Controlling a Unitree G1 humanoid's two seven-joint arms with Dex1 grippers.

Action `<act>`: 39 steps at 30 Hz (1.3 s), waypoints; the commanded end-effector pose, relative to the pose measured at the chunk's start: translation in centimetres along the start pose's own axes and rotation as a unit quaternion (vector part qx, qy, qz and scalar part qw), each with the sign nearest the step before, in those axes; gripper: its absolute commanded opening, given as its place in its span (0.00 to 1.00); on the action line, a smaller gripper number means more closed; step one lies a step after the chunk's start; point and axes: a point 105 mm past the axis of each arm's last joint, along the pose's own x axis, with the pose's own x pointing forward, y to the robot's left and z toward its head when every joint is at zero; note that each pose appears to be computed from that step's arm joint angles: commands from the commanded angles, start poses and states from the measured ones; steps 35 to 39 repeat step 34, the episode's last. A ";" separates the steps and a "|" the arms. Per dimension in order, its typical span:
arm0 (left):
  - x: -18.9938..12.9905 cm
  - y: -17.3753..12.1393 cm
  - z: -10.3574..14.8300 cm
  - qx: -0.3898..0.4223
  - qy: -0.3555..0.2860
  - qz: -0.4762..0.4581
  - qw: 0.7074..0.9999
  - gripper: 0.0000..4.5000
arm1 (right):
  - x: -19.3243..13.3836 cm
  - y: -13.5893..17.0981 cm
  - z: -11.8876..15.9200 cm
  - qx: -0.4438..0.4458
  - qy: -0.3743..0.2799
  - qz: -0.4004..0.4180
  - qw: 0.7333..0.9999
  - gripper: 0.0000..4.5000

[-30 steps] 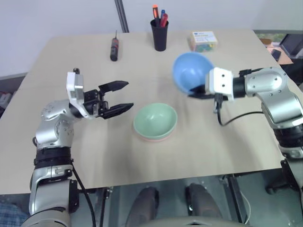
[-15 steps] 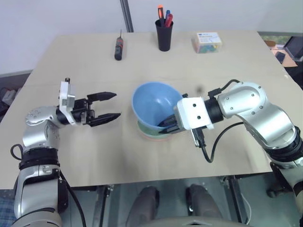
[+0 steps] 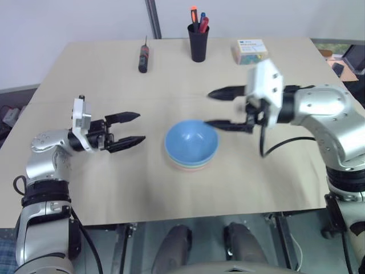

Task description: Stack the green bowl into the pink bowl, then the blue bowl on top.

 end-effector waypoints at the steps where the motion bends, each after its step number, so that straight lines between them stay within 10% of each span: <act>1: -0.5 -0.5 1.2 0.020 -0.018 0.014 1.000 1.00 | -3.5 -1.8 -2.0 0.021 -0.011 -0.075 0.997 0.67; 10: -0.1 -3.4 -1.1 -0.012 -0.029 0.033 0.999 1.00 | -10.6 1.4 -9.7 0.084 -0.004 -0.083 0.993 0.67; 39: -1.0 -4.8 -2.0 0.005 -0.011 0.011 1.000 1.00 | -11.2 4.6 -10.8 0.083 -0.012 -0.019 0.996 0.67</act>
